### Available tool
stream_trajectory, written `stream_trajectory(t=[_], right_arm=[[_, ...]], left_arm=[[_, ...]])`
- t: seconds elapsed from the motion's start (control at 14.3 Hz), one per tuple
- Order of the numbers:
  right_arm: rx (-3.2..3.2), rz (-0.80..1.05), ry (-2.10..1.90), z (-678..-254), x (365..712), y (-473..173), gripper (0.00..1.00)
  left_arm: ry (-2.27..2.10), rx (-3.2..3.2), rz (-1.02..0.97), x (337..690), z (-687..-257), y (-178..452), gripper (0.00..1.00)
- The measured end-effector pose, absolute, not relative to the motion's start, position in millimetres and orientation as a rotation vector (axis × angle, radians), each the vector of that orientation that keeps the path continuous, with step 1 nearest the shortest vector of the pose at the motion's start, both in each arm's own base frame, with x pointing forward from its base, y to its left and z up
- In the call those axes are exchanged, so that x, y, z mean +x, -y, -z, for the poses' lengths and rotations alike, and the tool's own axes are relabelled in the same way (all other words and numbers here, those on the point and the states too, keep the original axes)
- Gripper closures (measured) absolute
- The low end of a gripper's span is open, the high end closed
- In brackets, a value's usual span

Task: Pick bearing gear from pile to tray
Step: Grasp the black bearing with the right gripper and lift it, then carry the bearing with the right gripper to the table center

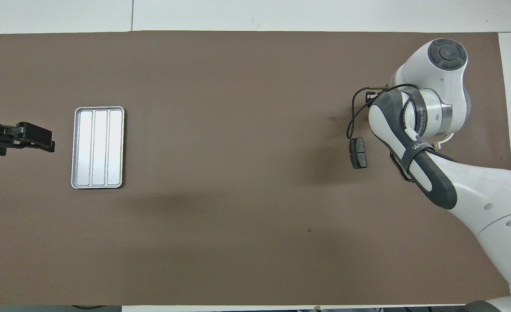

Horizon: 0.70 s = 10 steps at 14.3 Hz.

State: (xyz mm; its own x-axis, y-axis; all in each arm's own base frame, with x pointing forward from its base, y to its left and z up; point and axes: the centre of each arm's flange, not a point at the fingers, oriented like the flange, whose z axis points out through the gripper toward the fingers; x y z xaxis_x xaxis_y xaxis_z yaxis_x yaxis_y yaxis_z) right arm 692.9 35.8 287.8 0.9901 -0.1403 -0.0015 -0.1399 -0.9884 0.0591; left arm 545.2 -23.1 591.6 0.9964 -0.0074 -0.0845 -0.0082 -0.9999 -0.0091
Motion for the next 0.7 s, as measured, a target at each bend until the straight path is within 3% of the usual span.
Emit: stream_trajectory(t=[0.28, 0.49, 0.7], right_arm=[[3.055, 0.104, 0.205, -310.5, 693.7, -40.2, 0.64], [3.021, 0.174, 0.176, -391.0, 692.4, -52.8, 0.64], [3.020, 0.184, 0.107, -472.5, 669.2, -100.4, 0.64]], left_arm=[[-0.012, -3.129, -0.132, 545.2, -591.6, 23.1, 0.00], [-0.012, -3.129, -0.132, 545.2, -591.6, 23.1, 0.00], [-0.012, -3.129, -0.132, 545.2, -591.6, 23.1, 0.00]])
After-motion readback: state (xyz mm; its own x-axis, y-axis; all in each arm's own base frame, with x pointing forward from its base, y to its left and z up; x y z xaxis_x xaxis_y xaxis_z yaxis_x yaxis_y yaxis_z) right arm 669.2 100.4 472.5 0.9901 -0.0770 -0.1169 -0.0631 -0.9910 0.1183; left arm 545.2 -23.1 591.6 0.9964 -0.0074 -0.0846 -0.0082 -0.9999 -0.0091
